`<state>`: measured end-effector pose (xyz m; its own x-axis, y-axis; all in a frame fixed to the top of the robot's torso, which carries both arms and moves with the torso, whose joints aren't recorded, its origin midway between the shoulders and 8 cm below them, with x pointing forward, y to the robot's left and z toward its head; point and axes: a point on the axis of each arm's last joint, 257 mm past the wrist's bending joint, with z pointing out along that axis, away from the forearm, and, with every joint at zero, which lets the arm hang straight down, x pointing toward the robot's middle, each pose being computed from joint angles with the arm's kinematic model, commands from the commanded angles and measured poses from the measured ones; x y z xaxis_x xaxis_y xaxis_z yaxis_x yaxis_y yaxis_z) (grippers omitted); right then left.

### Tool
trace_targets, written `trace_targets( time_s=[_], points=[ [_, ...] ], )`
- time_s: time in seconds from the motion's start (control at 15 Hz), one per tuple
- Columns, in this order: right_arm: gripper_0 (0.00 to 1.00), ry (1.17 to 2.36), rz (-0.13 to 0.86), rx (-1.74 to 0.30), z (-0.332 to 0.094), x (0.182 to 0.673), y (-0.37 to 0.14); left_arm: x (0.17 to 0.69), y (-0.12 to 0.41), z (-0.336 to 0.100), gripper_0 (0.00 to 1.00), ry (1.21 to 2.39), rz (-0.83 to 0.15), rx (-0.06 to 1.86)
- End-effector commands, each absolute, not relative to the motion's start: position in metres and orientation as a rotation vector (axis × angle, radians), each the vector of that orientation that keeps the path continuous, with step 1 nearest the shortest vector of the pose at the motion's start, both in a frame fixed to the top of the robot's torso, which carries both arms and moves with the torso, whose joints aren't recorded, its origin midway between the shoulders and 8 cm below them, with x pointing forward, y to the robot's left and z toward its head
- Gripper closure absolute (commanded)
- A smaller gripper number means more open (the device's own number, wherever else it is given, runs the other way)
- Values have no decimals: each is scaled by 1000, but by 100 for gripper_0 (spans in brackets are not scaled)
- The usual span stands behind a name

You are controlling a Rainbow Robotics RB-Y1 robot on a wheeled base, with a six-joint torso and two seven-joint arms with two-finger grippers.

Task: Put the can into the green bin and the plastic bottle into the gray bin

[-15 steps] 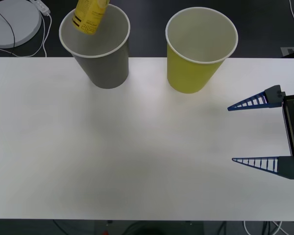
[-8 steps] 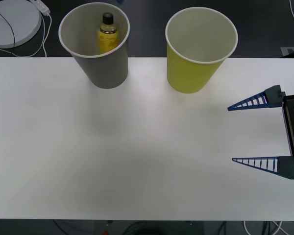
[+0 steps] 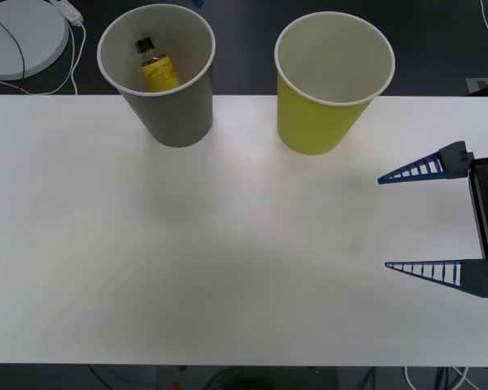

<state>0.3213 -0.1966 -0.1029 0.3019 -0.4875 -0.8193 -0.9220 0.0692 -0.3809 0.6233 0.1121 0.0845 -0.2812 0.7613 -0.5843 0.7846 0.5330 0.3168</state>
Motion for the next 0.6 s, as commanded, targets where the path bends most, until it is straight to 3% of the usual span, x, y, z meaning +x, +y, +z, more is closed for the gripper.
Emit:
trace_targets(
  time_s=[0.07, 0.6],
  points=[
    [0, 1331, 545, -1569, -103, 321, -197, 621, 112, 82, 0, 2063, -44, 1271],
    [0, 1331, 545, -1569, -103, 321, -197, 590, 146, 70, 0, 2041, -67, 1362]
  ],
)
